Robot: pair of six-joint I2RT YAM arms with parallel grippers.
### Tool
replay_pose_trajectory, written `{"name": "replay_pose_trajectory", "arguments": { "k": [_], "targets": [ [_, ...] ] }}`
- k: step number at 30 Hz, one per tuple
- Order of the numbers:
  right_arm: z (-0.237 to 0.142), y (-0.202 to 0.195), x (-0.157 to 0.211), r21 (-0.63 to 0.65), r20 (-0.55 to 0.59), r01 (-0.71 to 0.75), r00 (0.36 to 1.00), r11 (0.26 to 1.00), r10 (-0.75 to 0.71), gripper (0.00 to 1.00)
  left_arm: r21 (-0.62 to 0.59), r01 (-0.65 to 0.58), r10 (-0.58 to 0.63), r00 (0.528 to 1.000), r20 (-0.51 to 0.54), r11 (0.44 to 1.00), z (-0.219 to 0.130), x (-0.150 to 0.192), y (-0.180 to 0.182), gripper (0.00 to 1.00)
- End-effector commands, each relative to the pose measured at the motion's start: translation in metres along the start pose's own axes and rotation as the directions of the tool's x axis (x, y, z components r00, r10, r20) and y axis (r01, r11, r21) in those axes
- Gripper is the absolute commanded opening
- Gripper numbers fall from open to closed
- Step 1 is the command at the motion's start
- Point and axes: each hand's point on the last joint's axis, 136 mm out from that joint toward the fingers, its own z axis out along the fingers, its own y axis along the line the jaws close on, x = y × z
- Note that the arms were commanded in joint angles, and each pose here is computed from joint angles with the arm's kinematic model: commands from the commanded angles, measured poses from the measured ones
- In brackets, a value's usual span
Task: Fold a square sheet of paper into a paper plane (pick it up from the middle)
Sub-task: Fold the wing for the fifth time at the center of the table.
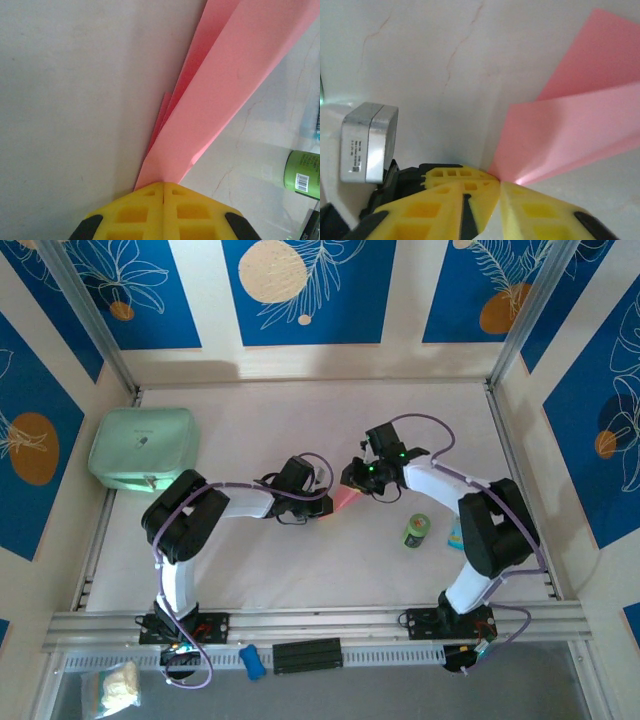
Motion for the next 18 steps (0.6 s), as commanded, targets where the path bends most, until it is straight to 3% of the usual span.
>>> {"name": "replay_pose_trajectory", "arguments": {
  "k": [1,8,18],
  "targets": [
    [0.024,-0.001,0.000,-0.009,-0.013,-0.015,1.000,1.000,0.014,0.12,-0.131,0.026,-0.037,0.996,-0.080,0.991,0.012,0.027,0.041,0.01],
    [0.051,0.000,0.011,-0.015,-0.063,-0.016,0.998,1.000,0.015,0.03,-0.134,0.032,-0.043,0.996,-0.081,0.990,0.012,0.028,0.042,0.01],
    [0.055,-0.022,0.020,0.009,-0.073,-0.048,0.996,0.999,0.049,0.01,-0.150,0.046,-0.058,0.995,-0.077,0.988,0.012,0.029,0.045,0.01]
  ]
}}
